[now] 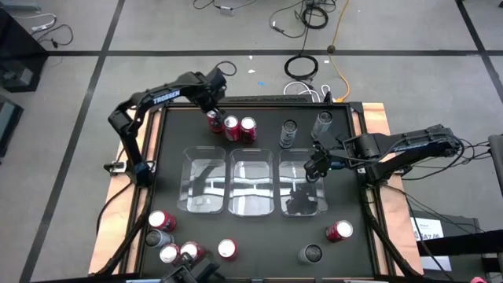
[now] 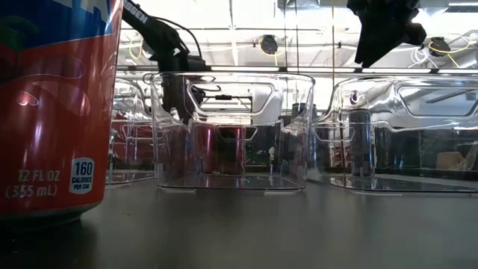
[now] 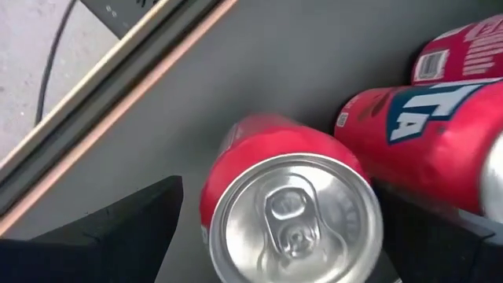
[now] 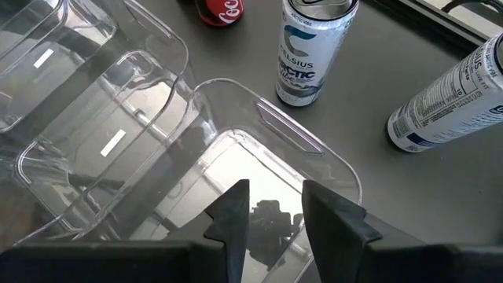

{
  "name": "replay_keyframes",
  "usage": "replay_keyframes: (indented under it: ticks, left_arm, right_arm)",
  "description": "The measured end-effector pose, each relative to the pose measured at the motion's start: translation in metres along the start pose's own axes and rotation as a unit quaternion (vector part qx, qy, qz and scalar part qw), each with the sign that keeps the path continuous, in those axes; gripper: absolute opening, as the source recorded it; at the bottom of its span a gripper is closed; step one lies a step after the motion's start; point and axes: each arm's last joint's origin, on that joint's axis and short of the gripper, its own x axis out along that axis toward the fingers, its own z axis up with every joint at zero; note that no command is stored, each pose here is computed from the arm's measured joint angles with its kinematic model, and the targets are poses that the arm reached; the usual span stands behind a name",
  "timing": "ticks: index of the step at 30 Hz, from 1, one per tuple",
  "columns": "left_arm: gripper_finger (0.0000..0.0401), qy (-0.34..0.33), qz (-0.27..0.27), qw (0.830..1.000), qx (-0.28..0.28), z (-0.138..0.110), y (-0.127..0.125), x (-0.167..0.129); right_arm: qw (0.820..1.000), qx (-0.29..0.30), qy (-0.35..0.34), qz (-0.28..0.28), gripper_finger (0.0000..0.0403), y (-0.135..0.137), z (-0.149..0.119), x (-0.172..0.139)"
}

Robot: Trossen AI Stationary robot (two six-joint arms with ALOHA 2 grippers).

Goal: Sort soda cans
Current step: Put the top left red soda can into the left transparent bin

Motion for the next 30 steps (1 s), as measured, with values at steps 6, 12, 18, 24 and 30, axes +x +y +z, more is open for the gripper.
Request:
replay_keyframes:
  ticks: [6,12,18,24,30]
  left_arm:
    - [0.04,0.007,-0.004,1.0,-0.001,0.001,-0.001,0.005]
    - [0.0369,0.013,-0.001,1.0,-0.012,0.0,0.0,0.005]
    - [0.0317,0.017,0.0,1.0,-0.014,-0.001,0.0,0.005]
    - [0.0322,0.03,0.002,0.999,-0.031,-0.005,0.0,0.002]
    - [0.0325,0.008,0.001,0.999,-0.05,-0.009,-0.001,-0.017]
  right_arm:
    - [1.0,0.0,0.0,0.0,0.011,0.0,0.0,0.0]
    - [1.0,-0.004,0.0,0.0,0.011,0.0,0.0,0.0]
    - [1.0,-0.006,0.0,0.0,0.011,0.0,0.0,0.0]
    - [1.0,-0.006,0.0,0.0,0.011,0.0,0.0,0.0]
    - [1.0,-0.008,0.001,0.001,0.011,0.0,0.0,0.0]
